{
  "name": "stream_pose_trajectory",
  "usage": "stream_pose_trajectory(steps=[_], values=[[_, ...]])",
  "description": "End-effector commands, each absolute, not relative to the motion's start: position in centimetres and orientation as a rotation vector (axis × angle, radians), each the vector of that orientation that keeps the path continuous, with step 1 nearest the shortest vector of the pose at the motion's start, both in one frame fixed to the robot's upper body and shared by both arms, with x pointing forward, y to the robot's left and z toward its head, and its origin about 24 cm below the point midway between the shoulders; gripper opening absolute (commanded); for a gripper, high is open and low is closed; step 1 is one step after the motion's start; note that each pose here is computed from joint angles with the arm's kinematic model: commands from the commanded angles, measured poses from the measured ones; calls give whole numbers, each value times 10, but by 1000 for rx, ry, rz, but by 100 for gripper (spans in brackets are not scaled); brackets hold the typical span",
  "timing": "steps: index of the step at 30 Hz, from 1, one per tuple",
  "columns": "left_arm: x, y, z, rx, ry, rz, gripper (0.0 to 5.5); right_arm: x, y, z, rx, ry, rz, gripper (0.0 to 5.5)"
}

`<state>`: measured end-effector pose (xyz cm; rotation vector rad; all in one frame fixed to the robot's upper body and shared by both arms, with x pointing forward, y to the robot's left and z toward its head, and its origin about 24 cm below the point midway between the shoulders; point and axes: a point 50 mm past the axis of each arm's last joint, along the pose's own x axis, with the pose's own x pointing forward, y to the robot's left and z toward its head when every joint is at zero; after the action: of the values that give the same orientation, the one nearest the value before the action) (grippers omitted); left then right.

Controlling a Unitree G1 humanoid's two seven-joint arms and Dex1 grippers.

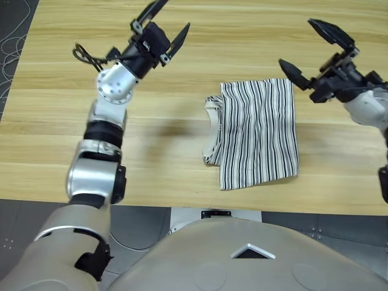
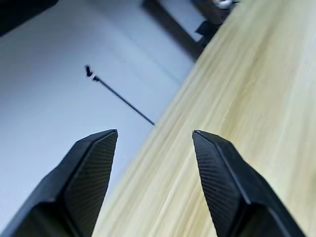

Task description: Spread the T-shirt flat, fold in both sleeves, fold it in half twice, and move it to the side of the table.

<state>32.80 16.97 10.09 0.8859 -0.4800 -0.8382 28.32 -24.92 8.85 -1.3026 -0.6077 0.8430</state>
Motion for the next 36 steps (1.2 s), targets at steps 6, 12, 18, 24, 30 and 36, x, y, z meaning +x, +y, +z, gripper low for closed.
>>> stream_pose_trajectory(steps=[6,12,18,24,30,36], values=[[261,208,47,1344,-296,-1492,282,228,-293,37,-1843,-571,1449,416],[246,219,30,1326,-196,-1558,373,234,-272,51,-1709,-591,1510,511],[229,207,25,1218,-300,-1578,390,224,-252,45,-1616,-579,1674,530],[222,181,29,1127,-403,-1610,390,212,-257,47,-1613,-532,1801,530],[225,154,27,1078,-449,-1634,390,202,-254,38,-1549,-519,1878,530],[231,130,26,1030,-513,-1627,390,200,-243,29,-1509,-557,1878,530]])
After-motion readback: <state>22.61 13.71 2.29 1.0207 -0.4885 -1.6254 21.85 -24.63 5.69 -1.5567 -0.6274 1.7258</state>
